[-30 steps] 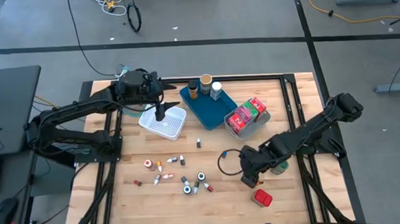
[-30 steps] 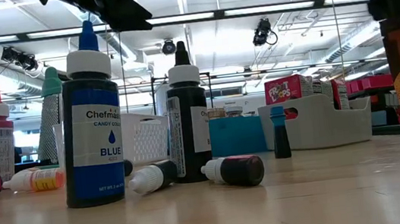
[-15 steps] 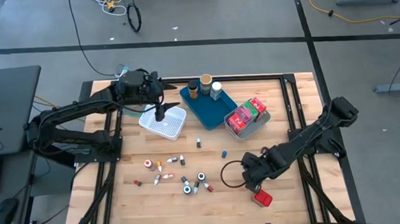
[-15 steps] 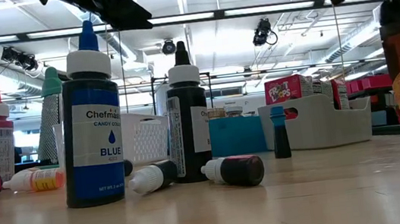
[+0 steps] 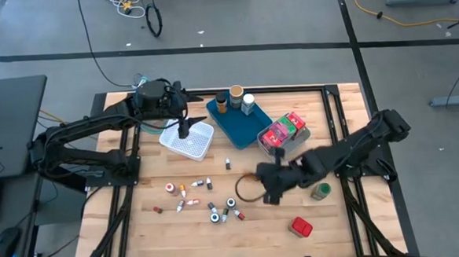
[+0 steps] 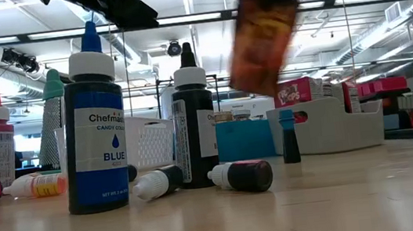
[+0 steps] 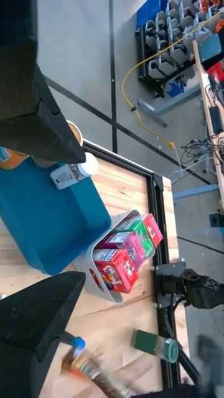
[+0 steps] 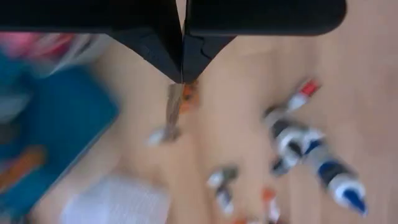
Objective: Pick & Place Kitchen Items
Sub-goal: Put the orange seasoning pack into the blue bin
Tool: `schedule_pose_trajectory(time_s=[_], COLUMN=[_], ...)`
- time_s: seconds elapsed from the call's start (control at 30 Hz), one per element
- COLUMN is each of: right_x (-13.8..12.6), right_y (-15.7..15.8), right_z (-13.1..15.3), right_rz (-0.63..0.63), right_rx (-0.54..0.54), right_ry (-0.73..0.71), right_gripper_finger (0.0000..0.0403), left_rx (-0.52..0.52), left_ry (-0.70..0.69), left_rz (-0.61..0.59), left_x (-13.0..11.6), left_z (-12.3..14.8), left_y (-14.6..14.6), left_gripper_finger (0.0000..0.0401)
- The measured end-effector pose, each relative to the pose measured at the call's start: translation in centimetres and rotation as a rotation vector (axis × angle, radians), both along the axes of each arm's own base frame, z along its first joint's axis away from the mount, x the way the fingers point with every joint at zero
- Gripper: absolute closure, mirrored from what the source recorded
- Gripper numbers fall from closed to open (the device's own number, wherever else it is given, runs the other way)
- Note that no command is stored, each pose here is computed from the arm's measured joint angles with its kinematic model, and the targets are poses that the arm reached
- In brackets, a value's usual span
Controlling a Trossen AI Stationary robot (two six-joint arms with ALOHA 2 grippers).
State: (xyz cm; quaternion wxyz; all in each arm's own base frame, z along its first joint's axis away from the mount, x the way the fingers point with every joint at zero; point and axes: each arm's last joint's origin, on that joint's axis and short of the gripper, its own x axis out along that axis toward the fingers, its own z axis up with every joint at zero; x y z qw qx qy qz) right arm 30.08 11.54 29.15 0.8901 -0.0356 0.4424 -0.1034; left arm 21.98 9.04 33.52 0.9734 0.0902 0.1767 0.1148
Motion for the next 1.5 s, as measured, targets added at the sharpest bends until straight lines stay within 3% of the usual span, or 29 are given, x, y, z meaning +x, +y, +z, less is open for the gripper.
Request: schedule_pose_trajectory(time_s=[0.17,0.27,0.33,0.6,0.73,0.9,1.2,1.5], right_x=[2.2,3.4,4.0,4.5,4.2,3.1,2.3,2.2], right_y=[-2.8,-5.6,-7.7,-15.3,-18.3,-21.0,-22.5,-22.5], right_z=[4.5,5.0,4.9,2.3,1.3,0.1,-3.4,-4.2], right_rz=[0.094,0.141,0.165,0.121,0.179,0.222,0.269,0.269], right_rx=[-0.289,-0.426,-0.462,-0.463,-0.384,-0.362,-0.303,-0.304], right_ry=[-0.136,-0.126,-0.093,0.147,0.218,0.368,0.415,0.418], right_gripper_finger=[0.0399,0.04,0.04,0.0401,0.0401,0.0401,0.0399,0.0359], left_rx=[0.001,0.002,0.001,-0.016,-0.028,-0.04,-0.084,-0.089], left_ry=[0.0,0.001,0.001,0.038,0.055,0.069,0.07,0.068], left_rz=[0.0,-0.001,0.0,0.0,0.001,0.003,0.019,0.021], left_x=[0.0,0.0,0.0,-0.1,-0.2,-0.2,-0.3,-0.3], left_z=[0.0,0.0,0.0,-0.4,-0.5,-0.7,-0.8,-0.8], left_y=[0.0,0.0,0.0,-0.1,-0.1,-0.1,-0.1,-0.1], left_gripper_finger=[0.0096,0.0096,0.0096,0.0096,0.0096,0.0096,0.0096,0.0096])
